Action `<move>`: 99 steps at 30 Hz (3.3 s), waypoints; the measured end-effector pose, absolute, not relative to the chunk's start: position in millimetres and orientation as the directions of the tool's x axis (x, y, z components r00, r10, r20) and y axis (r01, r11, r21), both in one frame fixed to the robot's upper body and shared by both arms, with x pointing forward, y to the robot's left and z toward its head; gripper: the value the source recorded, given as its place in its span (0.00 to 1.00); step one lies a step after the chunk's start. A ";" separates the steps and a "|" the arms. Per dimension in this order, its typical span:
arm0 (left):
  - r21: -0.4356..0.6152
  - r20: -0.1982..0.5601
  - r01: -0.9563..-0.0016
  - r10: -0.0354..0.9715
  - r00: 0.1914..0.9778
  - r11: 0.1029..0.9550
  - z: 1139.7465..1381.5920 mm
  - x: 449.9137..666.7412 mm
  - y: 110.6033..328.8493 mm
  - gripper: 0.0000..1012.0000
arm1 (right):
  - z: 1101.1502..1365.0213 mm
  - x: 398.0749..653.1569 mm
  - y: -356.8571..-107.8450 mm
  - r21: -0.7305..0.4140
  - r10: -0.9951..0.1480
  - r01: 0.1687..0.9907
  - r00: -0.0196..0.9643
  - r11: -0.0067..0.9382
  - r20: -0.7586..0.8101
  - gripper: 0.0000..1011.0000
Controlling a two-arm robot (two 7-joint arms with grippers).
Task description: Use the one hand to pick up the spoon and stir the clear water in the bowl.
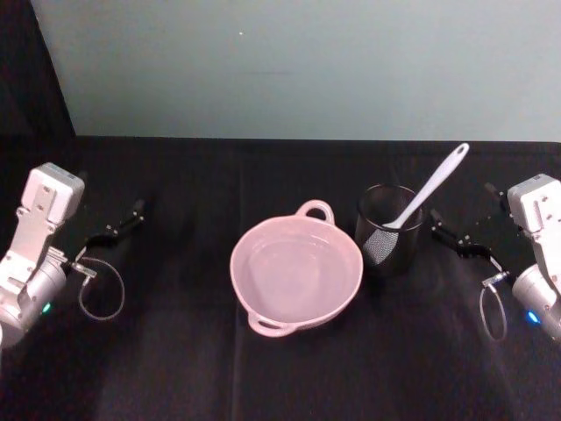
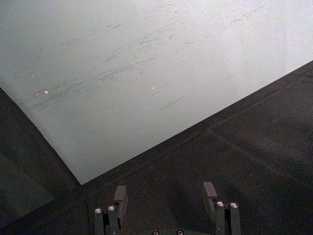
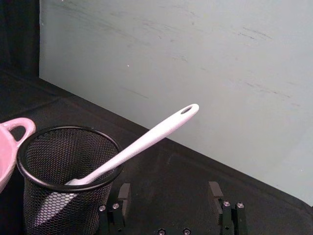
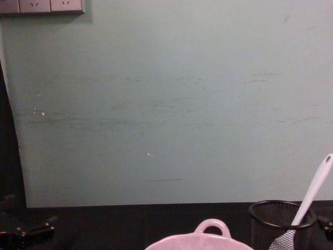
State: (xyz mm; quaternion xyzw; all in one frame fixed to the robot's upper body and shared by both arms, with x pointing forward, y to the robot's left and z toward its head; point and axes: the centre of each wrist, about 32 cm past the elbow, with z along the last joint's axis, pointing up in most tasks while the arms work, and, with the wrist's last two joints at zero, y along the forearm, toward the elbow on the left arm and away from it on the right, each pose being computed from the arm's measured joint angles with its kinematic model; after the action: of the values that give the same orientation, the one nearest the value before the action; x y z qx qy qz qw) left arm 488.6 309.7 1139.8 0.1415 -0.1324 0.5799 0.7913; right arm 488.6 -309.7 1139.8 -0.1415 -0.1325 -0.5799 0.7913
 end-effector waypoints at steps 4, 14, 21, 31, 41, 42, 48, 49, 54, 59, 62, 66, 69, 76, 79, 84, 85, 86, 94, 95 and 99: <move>0.070 0.374 -0.955 0.880 0.292 0.287 1139.8 488.6 309.7 1.00 | 1139.7 488.6 -309.7 -0.070 -0.880 0.955 0.292 0.287 0.374 0.99; 0.070 0.374 -0.955 0.880 0.292 0.287 1139.8 488.6 309.7 1.00 | 1139.8 488.6 -309.7 -0.070 -0.880 0.955 0.292 0.287 0.374 0.99; 0.070 0.374 -0.955 0.880 0.292 0.287 1139.8 488.6 309.7 1.00 | 1139.7 488.6 -309.7 -0.070 -0.880 0.955 0.292 0.287 0.374 0.99; 0.070 0.374 -0.955 0.880 0.292 0.287 1139.8 488.6 309.7 1.00 | 1139.8 488.6 -309.7 -0.070 -0.880 0.955 0.292 0.287 0.374 0.99; 0.070 0.374 -0.955 0.880 0.292 0.287 1139.8 488.6 309.7 1.00 | 1139.8 488.6 -309.7 -0.070 -0.880 0.955 0.292 0.287 0.374 0.99; 0.070 0.374 -0.955 0.880 0.292 0.287 1139.8 488.6 309.7 1.00 | 1140.1 487.6 -310.1 -0.068 -0.881 0.956 0.290 0.285 0.374 0.99; 0.070 0.374 -0.955 0.880 0.292 0.287 1139.8 488.6 309.7 1.00 | 1143.4 469.6 -315.3 -0.045 -0.895 0.964 0.260 0.262 0.363 0.99; 0.070 0.374 -0.955 0.880 0.292 0.287 1139.8 488.7 309.7 1.00 | 1144.2 466.7 -315.6 -0.042 -0.897 0.965 0.258 0.260 0.358 0.99; 0.070 0.374 -0.955 0.880 0.292 0.287 1139.8 488.6 309.7 1.00 | 1155.8 447.7 -315.4 -0.014 -0.949 0.968 0.248 0.250 0.196 0.99; 0.070 0.374 -0.955 0.880 0.292 0.287 1139.8 488.6 309.7 1.00 | 1163.4 443.2 -313.4 -0.005 -0.964 0.964 0.266 0.266 -0.009 0.99; 0.070 0.374 -0.955 0.880 0.292 0.287 1139.8 488.6 309.7 1.00 | 1166.2 447.9 -311.8 -0.001 -0.950 0.959 0.279 0.282 -0.141 0.99; 0.070 0.374 -0.955 0.880 0.292 0.287 1139.8 488.6 309.7 1.00 | 1166.9 460.5 -310.0 0.001 -0.915 0.954 0.288 0.300 -0.284 0.99; 0.070 0.374 -0.955 0.880 0.292 0.287 1139.8 488.6 309.7 1.00 | 1169.7 472.3 -309.1 0.006 -0.874 0.949 0.294 0.316 -0.387 0.99; 0.070 0.374 -0.955 0.880 0.292 0.287 1139.8 488.6 309.7 1.00 | 1174.2 499.5 -308.3 0.004 -0.779 0.934 0.300 0.356 -0.551 0.99; 0.070 0.374 -0.955 0.880 0.292 0.287 1139.8 488.6 309.7 1.00 | 1175.2 512.6 -310.3 -0.002 -0.751 0.929 0.298 0.370 -0.589 0.99; 0.070 0.374 -0.955 0.880 0.292 0.287 1139.8 488.6 309.7 1.00 | 1175.1 524.5 -313.5 -0.011 -0.729 0.924 0.296 0.383 -0.617 0.99; 0.070 0.374 -0.955 0.880 0.292 0.287 1139.8 488.6 309.7 1.00 | 1174.5 525.7 -313.9 -0.013 -0.728 0.923 0.294 0.384 -0.619 0.99; 0.070 0.374 -0.955 0.880 0.292 0.287 1139.8 488.6 309.7 1.00 | 1174.5 526.9 -314.0 -0.012 -0.725 0.922 0.295 0.386 -0.622 0.99; 0.070 0.374 -0.955 0.880 0.292 0.287 1139.8 488.6 309.7 1.00 | 1174.5 529.6 -313.3 -0.004 -0.711 0.921 0.297 0.389 -0.638 0.83; 0.070 0.374 -0.955 0.880 0.292 0.287 1139.8 488.6 309.7 1.00 | 1174.6 529.3 -313.2 -0.002 -0.710 0.921 0.298 0.389 -0.638 0.81; 0.070 0.374 -0.955 0.880 0.292 0.287 1139.8 488.6 309.7 1.00 | 1174.8 527.2 -313.2 0.001 -0.707 0.921 0.300 0.390 -0.640 0.68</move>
State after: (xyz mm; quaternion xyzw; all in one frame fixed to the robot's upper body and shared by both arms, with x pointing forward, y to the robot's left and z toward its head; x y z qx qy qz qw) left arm 488.6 309.7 1139.8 0.1415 -0.1325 0.5799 0.7913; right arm 527.2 -313.2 1174.8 0.1883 0.2835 -0.5193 0.7839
